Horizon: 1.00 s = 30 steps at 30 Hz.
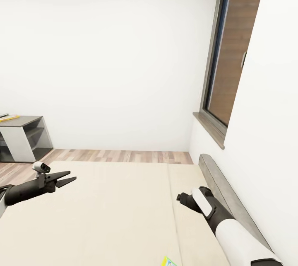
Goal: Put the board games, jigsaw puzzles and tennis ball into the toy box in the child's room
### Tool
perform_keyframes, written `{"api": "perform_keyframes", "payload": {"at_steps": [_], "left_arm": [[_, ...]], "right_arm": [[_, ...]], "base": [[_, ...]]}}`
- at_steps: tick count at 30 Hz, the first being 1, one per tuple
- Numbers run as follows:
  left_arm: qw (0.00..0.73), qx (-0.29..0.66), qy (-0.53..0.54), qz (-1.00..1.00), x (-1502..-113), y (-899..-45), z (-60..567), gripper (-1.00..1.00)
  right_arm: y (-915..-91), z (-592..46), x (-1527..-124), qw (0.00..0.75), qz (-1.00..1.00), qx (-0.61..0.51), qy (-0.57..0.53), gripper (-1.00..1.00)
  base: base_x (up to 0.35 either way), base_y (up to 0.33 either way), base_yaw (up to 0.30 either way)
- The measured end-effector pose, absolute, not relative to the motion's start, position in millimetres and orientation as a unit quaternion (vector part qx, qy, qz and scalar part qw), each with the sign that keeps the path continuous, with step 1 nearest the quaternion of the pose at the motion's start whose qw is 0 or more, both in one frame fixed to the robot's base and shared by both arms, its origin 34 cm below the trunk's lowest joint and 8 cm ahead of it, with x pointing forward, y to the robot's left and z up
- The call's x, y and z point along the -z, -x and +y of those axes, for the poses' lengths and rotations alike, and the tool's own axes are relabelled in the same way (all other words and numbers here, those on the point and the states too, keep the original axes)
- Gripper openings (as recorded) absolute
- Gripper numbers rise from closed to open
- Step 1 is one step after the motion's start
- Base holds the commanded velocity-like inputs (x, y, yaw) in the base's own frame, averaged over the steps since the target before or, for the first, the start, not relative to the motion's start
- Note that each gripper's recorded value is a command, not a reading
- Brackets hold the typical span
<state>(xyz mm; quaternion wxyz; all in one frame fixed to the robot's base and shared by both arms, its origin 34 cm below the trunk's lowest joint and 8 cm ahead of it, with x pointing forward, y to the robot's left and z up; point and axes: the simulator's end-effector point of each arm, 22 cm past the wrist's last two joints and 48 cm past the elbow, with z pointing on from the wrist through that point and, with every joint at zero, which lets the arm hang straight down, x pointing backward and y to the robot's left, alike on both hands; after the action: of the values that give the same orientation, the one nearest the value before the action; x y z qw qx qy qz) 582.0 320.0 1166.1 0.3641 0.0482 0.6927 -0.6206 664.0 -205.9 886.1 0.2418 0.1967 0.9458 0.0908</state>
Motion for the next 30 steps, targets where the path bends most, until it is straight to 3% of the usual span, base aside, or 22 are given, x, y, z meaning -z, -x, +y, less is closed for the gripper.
{"api": "perform_keyframes", "payload": {"at_steps": [30], "left_arm": [[0.351, 0.622, -0.038, 0.699, -1150, -589, 318, 1.00]], "right_arm": [[-651, -211, -855, 0.211, 0.955, -0.079, -0.194, 1.00]], "base": [[0.000, 0.000, 0.000]]}}
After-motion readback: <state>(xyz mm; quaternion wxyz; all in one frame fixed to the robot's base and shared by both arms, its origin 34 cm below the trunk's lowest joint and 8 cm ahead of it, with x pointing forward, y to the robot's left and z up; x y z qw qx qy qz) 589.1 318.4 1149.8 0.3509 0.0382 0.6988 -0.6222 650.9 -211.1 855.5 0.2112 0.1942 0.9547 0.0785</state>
